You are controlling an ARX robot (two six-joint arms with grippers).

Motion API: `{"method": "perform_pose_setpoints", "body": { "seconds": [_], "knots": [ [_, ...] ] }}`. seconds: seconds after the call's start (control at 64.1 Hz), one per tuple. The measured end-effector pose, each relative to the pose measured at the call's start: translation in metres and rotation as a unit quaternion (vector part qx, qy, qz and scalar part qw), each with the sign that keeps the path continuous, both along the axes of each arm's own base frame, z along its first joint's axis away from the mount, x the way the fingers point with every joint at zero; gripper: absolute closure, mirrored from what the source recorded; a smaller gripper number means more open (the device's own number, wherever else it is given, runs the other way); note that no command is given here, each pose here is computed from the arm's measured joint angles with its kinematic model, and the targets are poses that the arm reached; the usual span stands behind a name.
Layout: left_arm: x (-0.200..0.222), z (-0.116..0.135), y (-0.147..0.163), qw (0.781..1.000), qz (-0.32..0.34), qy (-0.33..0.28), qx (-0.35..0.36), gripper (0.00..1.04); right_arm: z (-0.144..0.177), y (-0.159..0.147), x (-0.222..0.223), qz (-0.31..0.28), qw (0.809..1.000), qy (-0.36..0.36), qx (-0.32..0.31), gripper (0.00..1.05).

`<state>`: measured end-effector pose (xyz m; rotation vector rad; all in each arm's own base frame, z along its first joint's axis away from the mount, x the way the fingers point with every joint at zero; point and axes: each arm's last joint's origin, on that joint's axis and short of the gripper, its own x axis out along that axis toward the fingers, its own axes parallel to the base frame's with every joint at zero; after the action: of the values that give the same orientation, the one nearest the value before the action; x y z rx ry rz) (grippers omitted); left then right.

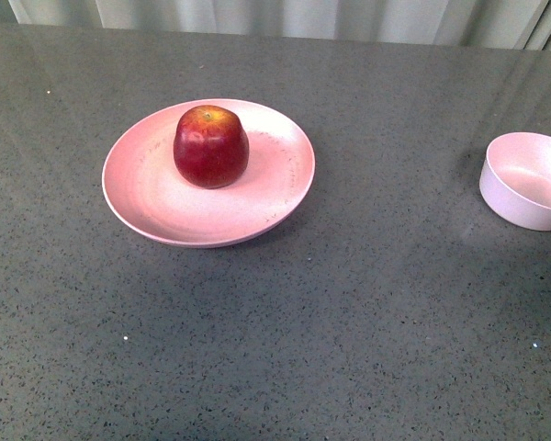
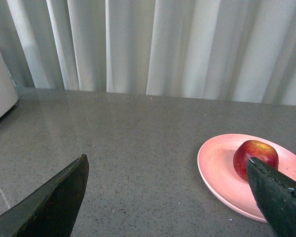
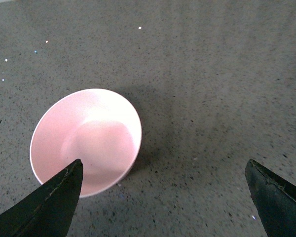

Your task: Move apple from plate to bowl

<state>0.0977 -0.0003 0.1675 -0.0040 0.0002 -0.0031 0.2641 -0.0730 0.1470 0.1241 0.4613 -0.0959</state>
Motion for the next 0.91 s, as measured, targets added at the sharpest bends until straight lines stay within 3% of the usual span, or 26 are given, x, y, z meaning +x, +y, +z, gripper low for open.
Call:
{"method": "perform_pose_setpoints", "body": {
  "seconds": [0.312,0.593,0.905],
  "knots": [
    [0.0,0.0,0.0,1.0,0.0,0.0,0.0,0.09,-0.044,-0.005,0.067,0.0,0.998,0.06,0.036,0.09],
    [0.0,0.0,0.0,1.0,0.0,0.0,0.0,0.09,-0.053,0.008,0.089,0.015,0.996,0.074,0.054,0.1],
    [0.0,0.0,0.0,1.0,0.0,0.0,0.0,0.09,-0.061,0.01,0.091,0.006,0.993,0.09,0.077,0.58]
  ]
}}
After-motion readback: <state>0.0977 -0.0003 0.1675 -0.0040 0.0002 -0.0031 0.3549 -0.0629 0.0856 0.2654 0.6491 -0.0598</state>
